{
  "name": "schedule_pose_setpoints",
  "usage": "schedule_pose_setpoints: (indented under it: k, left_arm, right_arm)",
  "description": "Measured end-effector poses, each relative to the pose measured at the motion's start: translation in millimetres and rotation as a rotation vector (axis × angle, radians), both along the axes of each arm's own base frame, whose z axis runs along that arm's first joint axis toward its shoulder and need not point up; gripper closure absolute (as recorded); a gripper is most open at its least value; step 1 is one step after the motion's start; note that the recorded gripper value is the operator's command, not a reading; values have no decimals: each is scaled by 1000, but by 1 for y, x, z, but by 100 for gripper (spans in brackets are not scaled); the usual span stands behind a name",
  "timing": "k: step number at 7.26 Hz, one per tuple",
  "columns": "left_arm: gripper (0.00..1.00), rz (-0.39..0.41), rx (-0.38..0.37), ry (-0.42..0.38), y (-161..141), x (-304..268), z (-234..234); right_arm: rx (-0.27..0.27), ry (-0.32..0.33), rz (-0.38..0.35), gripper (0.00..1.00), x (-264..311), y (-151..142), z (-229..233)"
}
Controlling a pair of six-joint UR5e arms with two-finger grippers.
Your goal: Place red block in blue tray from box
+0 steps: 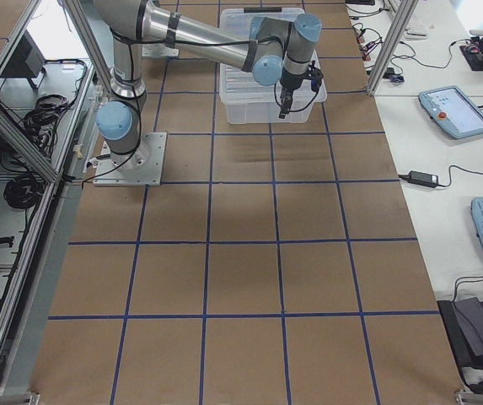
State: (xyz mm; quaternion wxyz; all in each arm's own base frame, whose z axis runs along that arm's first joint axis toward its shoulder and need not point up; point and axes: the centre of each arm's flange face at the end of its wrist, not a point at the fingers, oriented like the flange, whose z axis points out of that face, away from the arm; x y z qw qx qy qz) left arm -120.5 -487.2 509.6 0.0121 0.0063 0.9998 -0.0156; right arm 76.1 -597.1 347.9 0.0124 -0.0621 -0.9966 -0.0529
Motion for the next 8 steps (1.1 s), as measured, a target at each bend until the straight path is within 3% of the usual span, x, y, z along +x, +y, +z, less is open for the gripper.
schedule_pose_setpoints:
  k: [8]
  left_arm:
    - [0,-4,-29,-12,-8,4,14]
  right_arm:
    - [-16,-18,81,0,-104,-7,9]
